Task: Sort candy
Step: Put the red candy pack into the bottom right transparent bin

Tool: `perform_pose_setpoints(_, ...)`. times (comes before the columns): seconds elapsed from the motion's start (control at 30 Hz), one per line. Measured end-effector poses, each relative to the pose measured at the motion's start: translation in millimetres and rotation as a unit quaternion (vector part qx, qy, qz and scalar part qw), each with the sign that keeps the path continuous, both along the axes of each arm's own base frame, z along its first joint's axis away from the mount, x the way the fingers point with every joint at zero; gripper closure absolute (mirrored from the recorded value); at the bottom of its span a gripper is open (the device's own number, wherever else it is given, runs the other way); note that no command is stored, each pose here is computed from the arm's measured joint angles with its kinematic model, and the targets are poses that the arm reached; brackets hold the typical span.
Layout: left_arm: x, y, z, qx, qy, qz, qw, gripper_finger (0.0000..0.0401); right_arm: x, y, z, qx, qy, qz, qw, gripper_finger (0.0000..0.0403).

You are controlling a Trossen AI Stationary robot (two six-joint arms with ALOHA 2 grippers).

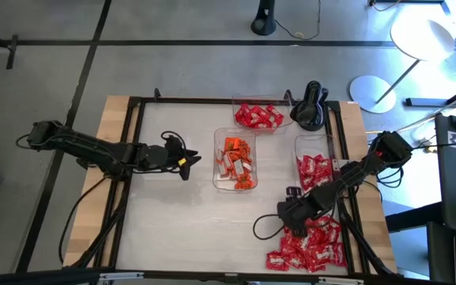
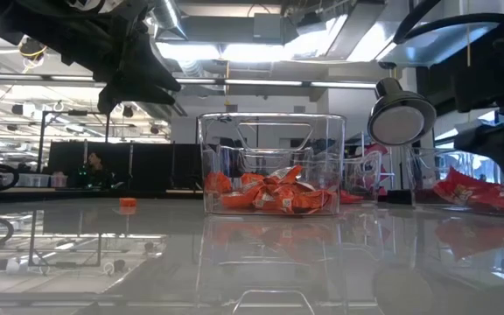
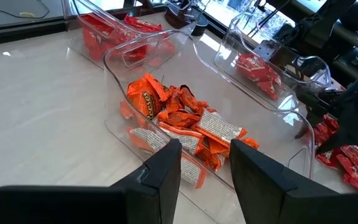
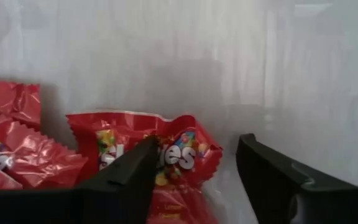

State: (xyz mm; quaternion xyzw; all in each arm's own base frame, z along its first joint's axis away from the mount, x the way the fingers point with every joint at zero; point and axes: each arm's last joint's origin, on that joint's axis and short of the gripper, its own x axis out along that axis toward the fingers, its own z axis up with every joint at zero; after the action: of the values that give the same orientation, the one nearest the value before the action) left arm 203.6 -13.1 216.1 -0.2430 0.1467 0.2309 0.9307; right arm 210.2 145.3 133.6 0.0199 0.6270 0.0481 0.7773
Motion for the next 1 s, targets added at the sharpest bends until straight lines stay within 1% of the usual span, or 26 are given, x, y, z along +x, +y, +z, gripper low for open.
perform_pose_setpoints(0.27,0.0,0.0,0.0,-0.001,0.000,0.000,1.000,0.0274,0.1,0.0,-0.5,0.000,0.000,-0.002,1.000,0.0336)
perform_pose_setpoints(0.4,0.0,0.0,0.0,-0.001,0.000,0.001,1.000,0.0274,0.8,0.3,1.9,-0.007,0.001,0.006,1.000,0.0388)
perform_pose_setpoints(0.47,0.0,0.0,0.0,-0.002,-0.001,0.001,1.000,0.0274,4.2,2.4,8.0,-0.012,-0.004,0.010,1.000,0.0397)
perform_pose_setpoints(0.57,0.0,0.0,0.0,-0.006,-0.003,0.003,1.000,0.0274,11.4,4.7,27.1,-0.047,-0.015,0.025,0.998,0.0395)
perform_pose_setpoints(0.67,0.1,0.0,0.2,-0.010,-0.005,0.004,1.000,0.0274,18.6,6.4,69.2,-0.078,-0.060,0.035,0.995,0.0400)
perform_pose_setpoints(0.77,0.1,0.0,0.2,-0.010,-0.005,0.004,1.000,0.0274,13.5,-1.1,106.5,-0.132,-0.085,0.028,0.987,0.0401)
perform_pose_setpoints(0.87,0.1,0.0,0.3,-0.010,-0.006,0.004,1.000,0.0274,1.5,-16.1,145.3,-0.165,-0.132,-0.001,0.977,0.0402)
perform_pose_setpoints(0.93,0.2,-0.1,0.2,-0.010,-0.005,0.004,1.000,0.0274,-10.1,-29.9,160.4,-0.172,-0.146,-0.034,0.974,0.0402)
perform_pose_setpoints(1.0,0.1,-0.1,0.3,-0.010,-0.006,0.004,1.000,0.0274,-22.4,-46.1,170.9,-0.173,-0.156,-0.082,0.969,0.0402)
